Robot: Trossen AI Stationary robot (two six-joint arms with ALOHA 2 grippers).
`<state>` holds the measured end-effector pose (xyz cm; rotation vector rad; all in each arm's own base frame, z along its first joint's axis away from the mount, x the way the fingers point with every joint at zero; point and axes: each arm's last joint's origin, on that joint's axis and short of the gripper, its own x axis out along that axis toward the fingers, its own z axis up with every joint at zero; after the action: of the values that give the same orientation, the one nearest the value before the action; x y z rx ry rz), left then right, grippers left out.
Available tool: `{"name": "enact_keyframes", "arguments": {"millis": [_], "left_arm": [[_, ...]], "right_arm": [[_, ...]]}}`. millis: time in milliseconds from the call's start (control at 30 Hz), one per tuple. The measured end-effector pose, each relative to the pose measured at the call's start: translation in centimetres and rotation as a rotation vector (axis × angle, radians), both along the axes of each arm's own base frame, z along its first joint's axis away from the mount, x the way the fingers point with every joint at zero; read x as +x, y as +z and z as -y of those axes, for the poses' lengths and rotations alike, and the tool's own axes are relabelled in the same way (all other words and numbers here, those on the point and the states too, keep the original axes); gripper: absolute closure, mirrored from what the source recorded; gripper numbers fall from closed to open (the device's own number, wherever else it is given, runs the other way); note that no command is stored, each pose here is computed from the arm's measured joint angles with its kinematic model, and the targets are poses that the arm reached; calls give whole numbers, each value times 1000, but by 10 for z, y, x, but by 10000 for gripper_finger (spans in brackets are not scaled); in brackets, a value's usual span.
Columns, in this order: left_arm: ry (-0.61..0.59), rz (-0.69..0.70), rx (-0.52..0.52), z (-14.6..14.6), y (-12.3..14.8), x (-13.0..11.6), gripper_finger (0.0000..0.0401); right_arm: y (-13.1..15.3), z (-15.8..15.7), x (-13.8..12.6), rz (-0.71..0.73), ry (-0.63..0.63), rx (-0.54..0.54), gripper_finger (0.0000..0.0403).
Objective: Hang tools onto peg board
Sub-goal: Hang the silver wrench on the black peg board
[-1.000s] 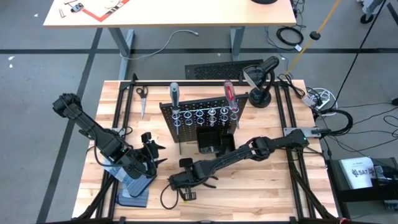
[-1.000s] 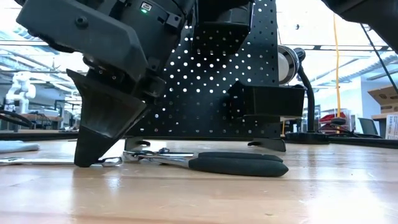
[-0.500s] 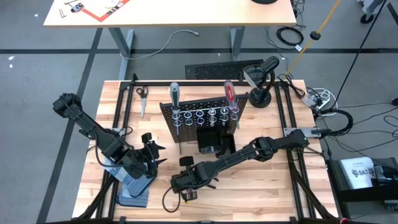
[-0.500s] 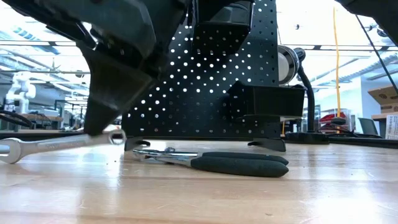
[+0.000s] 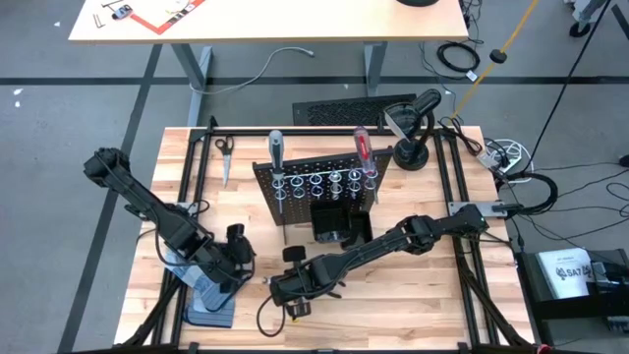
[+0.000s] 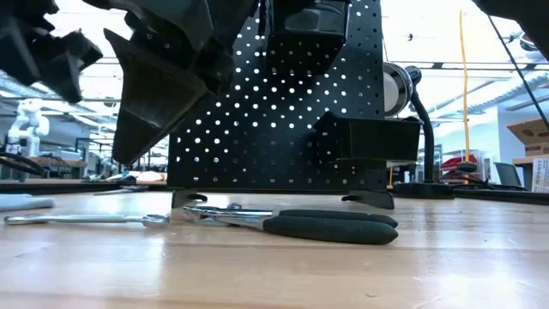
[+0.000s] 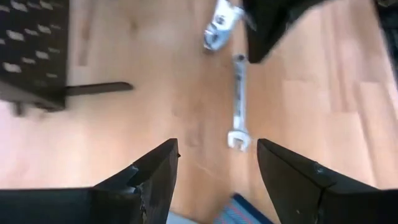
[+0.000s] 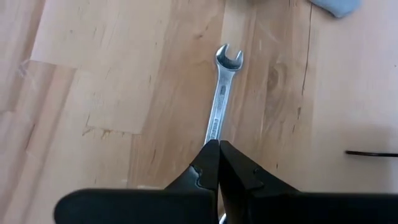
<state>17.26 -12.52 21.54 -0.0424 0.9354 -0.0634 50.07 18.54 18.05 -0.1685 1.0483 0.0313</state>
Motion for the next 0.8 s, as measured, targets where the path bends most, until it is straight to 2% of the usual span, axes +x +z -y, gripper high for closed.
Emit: {"name": "enact_keyframes", "arguments": {"millis": [267,400,633,800], "left_arm": [[-76,-20,-106,2,-16,5,173],[-112,-18,-86,5,-25,9,173],[-89,-50,-81,5,-38,21,173],[-87,-74,-88,7,-47,28,173]], "right_arm": [[3,-2,5,60,1,25,403],[2,-4,9,95,-1,34,394],[-1,-5,13,130,-6,40,317],[-14,-4,15,111,-16,17,269]]}}
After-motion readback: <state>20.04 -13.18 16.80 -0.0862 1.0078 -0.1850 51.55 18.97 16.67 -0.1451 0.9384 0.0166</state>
